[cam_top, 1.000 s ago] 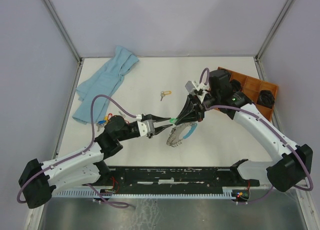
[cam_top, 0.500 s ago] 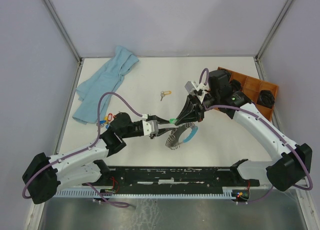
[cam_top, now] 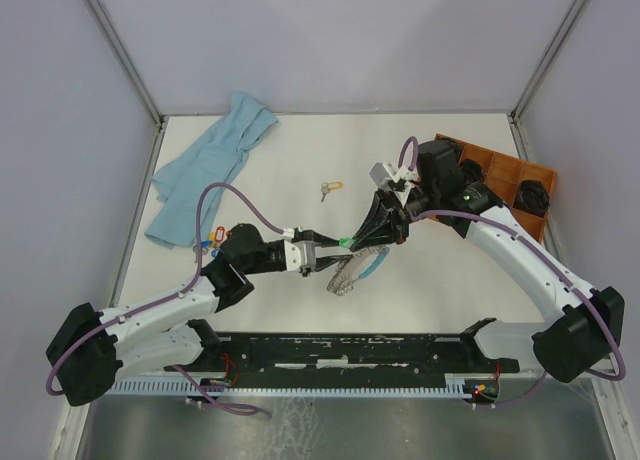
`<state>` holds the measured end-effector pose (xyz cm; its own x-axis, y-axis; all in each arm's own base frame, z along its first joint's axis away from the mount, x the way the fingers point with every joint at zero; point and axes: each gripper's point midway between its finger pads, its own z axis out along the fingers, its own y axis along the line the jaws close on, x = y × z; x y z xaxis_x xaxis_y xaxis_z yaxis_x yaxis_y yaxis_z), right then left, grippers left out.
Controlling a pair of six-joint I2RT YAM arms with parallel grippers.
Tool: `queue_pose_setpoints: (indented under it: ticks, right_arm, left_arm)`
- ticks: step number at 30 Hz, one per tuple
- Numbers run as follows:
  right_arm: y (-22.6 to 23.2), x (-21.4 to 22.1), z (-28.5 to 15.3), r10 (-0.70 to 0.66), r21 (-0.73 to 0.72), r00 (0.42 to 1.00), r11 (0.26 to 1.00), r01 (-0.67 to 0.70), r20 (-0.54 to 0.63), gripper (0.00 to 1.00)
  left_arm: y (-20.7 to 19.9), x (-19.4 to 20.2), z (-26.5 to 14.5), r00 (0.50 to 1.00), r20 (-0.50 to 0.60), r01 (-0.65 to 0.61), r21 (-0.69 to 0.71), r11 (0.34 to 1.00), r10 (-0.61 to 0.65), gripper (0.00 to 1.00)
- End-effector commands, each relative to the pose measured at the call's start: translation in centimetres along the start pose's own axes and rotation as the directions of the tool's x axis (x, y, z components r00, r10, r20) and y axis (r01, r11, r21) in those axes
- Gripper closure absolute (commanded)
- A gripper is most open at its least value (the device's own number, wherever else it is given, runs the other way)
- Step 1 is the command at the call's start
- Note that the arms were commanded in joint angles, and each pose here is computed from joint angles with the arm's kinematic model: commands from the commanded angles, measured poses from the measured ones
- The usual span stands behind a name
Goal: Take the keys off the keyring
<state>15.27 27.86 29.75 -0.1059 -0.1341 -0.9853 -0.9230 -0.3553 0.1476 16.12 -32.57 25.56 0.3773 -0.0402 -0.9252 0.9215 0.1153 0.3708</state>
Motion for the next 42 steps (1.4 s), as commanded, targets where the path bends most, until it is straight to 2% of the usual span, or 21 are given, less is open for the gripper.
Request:
queue_pose_setpoints:
  ticks: [1, 24, 32, 35, 42]
  right_arm:
    - [1.09, -2.61, -0.10, -0.098, -0.063, 0.994, 0.993, 0.101, 0.049, 0.99]
    - [1.04, -2.44, -0.05, -0.091, -0.071, 0.995, 0.993, 0.094, 0.052, 0.99]
    - [1.14, -2.50, -0.04, -0.092, -0.074, 0.994, 0.993, 0.096, 0.054, 0.99]
    - [1.23, -2.67, -0.08, -0.096, -0.073, 0.994, 0.992, 0.100, 0.055, 0.99]
    - [0.87, -2.88, -0.73, -0.104, -0.041, 0.993, 0.994, 0.106, 0.053, 0.99]
  left_arm:
    - [1.30, -3.26, 0.32, 0.993, 0.086, -0.075, -0.022, 0.997, 0.077, 0.65]
    - [1.54, -3.79, 0.36, 0.992, 0.092, -0.089, -0.023, 0.996, 0.090, 0.66]
    - [1.45, -3.65, 0.31, 0.993, 0.082, -0.081, -0.019, 0.997, 0.083, 0.84]
    - [1.37, -3.45, 0.13, 0.994, 0.072, -0.075, -0.022, 0.997, 0.077, 0.96]
    - [1.50, -3.37, -0.51, 0.997, 0.063, -0.036, -0.058, 0.998, 0.040, 0.97]
